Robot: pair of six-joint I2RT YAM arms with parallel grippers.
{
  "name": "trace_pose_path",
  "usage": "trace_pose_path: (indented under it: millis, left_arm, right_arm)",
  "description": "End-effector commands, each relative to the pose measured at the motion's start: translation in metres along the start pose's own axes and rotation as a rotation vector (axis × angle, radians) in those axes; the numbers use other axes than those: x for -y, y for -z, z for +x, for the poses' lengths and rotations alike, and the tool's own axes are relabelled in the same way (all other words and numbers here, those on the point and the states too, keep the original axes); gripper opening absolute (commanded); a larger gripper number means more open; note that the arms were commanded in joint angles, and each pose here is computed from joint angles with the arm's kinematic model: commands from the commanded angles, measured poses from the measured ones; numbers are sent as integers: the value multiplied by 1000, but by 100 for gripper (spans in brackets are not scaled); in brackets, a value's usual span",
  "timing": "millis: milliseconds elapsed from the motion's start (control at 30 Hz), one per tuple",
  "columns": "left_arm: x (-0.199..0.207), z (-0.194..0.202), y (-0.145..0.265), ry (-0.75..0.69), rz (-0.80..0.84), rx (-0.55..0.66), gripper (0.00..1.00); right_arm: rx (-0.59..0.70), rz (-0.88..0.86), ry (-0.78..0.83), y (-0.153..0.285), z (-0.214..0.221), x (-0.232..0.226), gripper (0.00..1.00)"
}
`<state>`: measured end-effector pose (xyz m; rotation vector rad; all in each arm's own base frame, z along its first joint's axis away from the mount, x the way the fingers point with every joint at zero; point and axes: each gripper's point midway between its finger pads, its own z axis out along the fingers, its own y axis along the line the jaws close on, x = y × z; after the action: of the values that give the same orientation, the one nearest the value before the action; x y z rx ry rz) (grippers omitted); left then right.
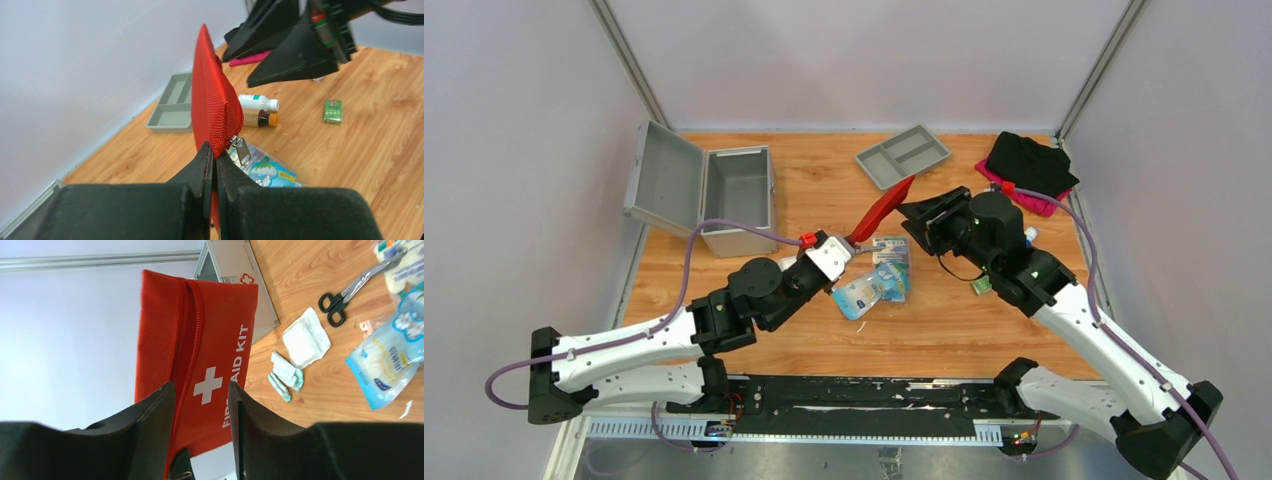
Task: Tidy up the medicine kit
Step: Open the medicine pouch.
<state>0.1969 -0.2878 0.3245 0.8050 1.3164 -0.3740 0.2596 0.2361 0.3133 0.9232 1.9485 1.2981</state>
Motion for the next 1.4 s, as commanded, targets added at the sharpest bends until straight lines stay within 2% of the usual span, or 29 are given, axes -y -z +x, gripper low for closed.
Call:
trace_pose_path:
  millis: [0,100,233,400,600,800,967,1067,1200,1367]
  left_arm:
    - [-18,-5,4,70,-101,-33,0]
    - [-35,1,5,180,-159,-95,0]
    - [-65,39,5,305,-239,-267,0]
    - [-78,50,12,367,-277,-304,0]
    - [-84,62,19,451,-281,-391,0]
    - [-86,51,31,504,-288,-352,0]
    - [-85,36,46,532,-252,-263,0]
    - [-76,31,52,524,-186,-202,0]
    - [-75,22,61,518,-157,-119,0]
    - [-86,16,73,469,-192,-75,0]
  right_arm:
    - [100,-47,123,16,-21,-1,48]
    - [160,-44,247,29,-33,8,48]
    - [228,-15,430,42,-47,32,51]
    - [279,91,628,53,-62,75,52]
    - [265,246,772,51,-70,123,49]
    - [122,251,868,40,-51,132,49]
    - [-84,127,900,15,-10,124,49]
    - [-211,-21,866,1,22,105,49]
    - [-293,-256,772,-13,52,59,50]
    - [-385,-242,726,-40,73,59,51]
